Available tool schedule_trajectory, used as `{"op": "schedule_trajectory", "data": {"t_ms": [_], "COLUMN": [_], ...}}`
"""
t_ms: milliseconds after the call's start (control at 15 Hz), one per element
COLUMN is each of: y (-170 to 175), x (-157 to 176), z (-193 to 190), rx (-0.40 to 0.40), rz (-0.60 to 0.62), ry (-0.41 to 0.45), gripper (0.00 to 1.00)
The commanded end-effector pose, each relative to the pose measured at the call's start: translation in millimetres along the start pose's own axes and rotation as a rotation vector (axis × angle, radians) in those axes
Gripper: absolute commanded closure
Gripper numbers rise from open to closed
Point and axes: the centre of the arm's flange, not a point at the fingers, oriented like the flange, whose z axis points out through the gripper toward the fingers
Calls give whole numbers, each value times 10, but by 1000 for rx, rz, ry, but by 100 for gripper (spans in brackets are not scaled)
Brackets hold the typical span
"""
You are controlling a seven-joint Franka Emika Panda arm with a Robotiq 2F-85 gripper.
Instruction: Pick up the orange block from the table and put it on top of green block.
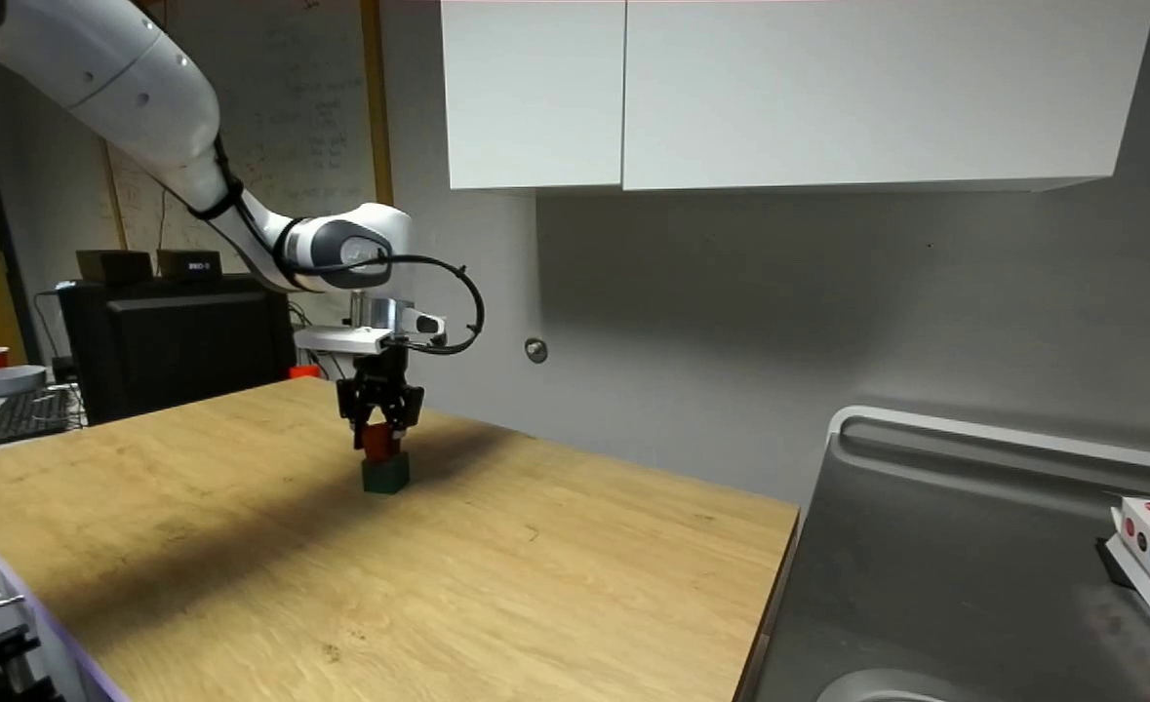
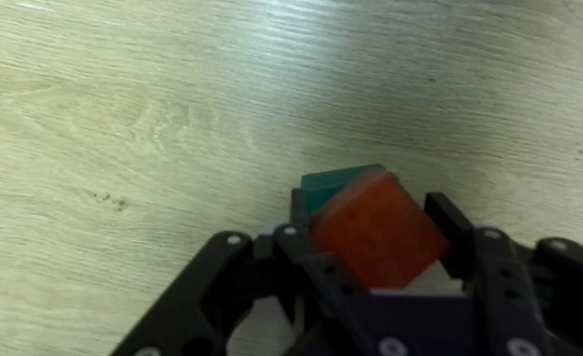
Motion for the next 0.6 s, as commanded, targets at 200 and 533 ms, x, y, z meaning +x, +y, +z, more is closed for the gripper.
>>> {"op": "schedule_trajectory", "data": {"t_ms": [200,533], "y": [16,0], "x": [151,114], "z": [28,22], "rx": [30,21], "rz": [-19,-20], "ry": [-19,-64], "gripper": [2,0]}}
